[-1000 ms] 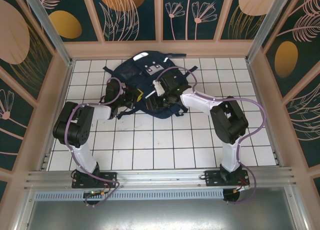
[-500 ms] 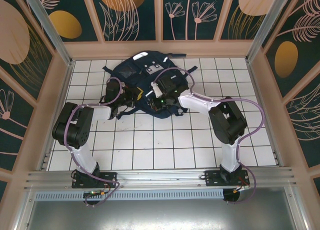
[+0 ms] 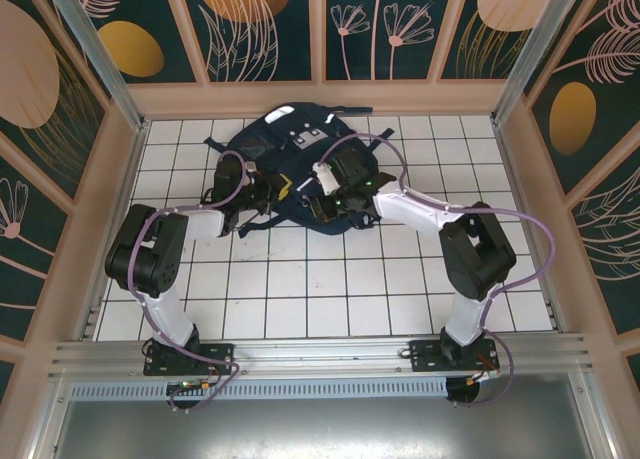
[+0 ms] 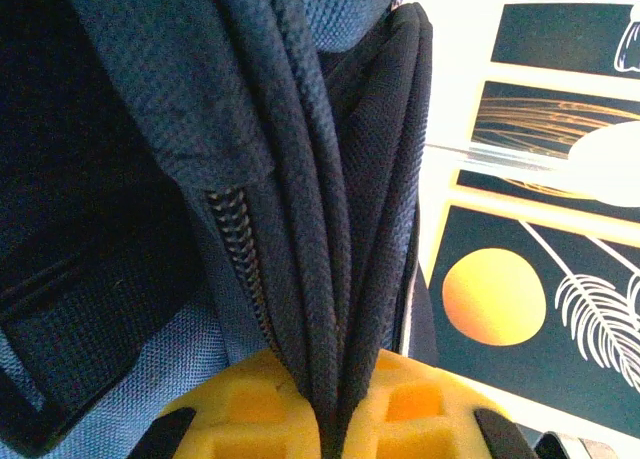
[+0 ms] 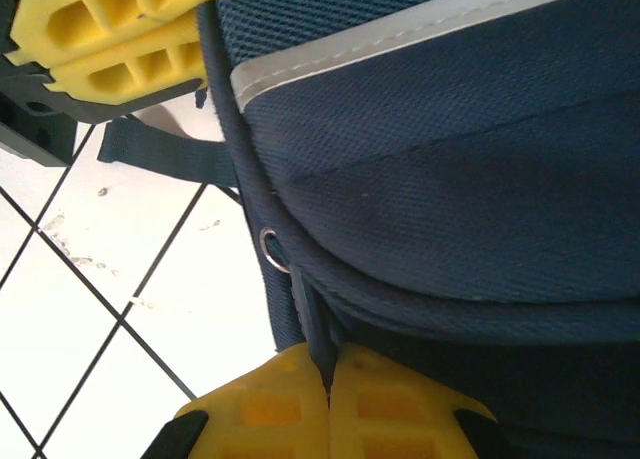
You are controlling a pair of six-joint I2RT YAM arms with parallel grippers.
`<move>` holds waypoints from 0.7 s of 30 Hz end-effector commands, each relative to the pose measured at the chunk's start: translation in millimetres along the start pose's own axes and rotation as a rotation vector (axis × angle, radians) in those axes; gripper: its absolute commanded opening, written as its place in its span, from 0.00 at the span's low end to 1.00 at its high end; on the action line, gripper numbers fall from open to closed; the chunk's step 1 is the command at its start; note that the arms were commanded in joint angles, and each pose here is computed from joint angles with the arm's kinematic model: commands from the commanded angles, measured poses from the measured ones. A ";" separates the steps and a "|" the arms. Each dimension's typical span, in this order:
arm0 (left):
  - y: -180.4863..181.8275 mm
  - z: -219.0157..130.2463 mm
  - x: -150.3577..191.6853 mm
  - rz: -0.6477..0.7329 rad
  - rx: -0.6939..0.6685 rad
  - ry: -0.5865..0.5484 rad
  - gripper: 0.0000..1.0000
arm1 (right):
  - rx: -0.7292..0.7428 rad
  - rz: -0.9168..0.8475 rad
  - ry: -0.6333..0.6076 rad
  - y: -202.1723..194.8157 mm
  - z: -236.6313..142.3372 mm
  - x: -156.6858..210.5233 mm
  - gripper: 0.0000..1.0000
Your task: Pack the student bag
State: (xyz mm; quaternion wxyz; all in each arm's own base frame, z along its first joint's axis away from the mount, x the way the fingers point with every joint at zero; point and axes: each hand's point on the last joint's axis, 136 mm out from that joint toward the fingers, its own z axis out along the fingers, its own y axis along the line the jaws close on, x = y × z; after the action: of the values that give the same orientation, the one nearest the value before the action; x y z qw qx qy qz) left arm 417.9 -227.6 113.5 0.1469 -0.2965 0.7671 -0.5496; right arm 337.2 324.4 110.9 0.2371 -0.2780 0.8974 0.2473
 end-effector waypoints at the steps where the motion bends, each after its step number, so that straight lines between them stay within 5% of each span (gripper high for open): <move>1: -48.7 -8.9 6.4 0.137 0.107 0.052 0.00 | 0.079 0.004 -0.018 -30.2 -18.5 1.6 0.00; 13: -37.2 -15.4 1.7 0.162 0.048 0.055 0.00 | 0.176 0.011 -0.048 -74.3 -46.3 2.6 0.00; 21: -33.7 -11.3 -13.2 0.159 0.039 0.010 0.00 | 0.056 0.056 -0.072 -40.9 -60.0 19.8 0.00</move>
State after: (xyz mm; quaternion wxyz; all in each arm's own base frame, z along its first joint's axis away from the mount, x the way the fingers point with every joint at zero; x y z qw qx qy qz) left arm 415.8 -214.9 107.5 0.1412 -0.2719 0.7957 -0.5225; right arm 349.5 244.8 124.5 0.2726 -0.2348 0.9073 0.2174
